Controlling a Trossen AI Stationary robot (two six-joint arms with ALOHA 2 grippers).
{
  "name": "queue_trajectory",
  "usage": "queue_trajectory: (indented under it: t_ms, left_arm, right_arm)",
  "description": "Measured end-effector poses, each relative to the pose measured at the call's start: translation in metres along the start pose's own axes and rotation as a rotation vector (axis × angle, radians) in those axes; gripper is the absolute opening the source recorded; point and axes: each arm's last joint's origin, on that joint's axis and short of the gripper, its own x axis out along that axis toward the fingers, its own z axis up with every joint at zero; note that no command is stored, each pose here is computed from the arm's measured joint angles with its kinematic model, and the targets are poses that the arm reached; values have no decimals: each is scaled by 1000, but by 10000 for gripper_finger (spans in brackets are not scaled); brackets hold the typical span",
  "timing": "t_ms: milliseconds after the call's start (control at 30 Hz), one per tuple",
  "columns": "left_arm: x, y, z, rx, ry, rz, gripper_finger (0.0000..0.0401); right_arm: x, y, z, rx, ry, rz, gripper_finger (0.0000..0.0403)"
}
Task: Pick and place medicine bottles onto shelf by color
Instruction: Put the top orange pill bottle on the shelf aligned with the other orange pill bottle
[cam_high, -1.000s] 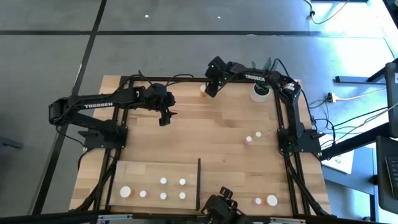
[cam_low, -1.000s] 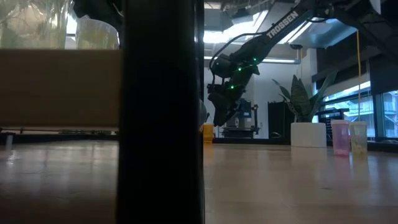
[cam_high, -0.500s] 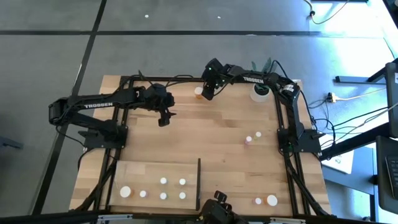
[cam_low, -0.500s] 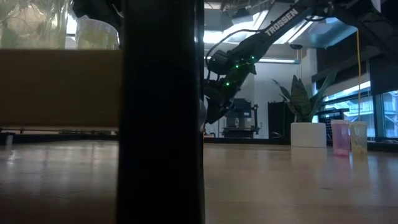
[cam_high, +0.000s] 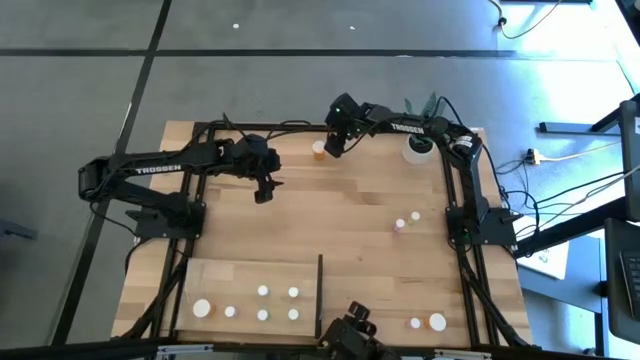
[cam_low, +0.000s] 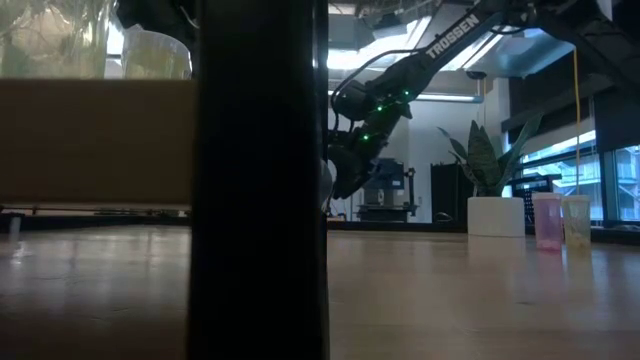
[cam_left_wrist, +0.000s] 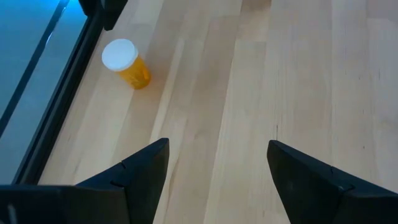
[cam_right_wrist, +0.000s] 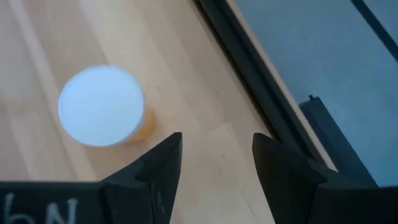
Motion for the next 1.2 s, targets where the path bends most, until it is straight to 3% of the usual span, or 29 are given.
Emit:
queue_trajectory:
  t_ms: [367, 667, 900, 1200]
  left_arm:
    - [0, -1, 0, 0, 0, -2, 265]
    - [0, -5, 1, 14, -4, -28, 265]
    - [0, -6, 1, 15, -5, -31, 265]
    - [0, -6, 1, 16, -5, -31, 265]
  right_arm:
    - [19, -1, -6, 1, 7, 27, 198]
    - [39, 4, -12, -25, -1, 181, 198]
    - [39, 5, -11, -55, -13, 190, 198]
    - [38, 23, -10, -191, -25, 215, 198]
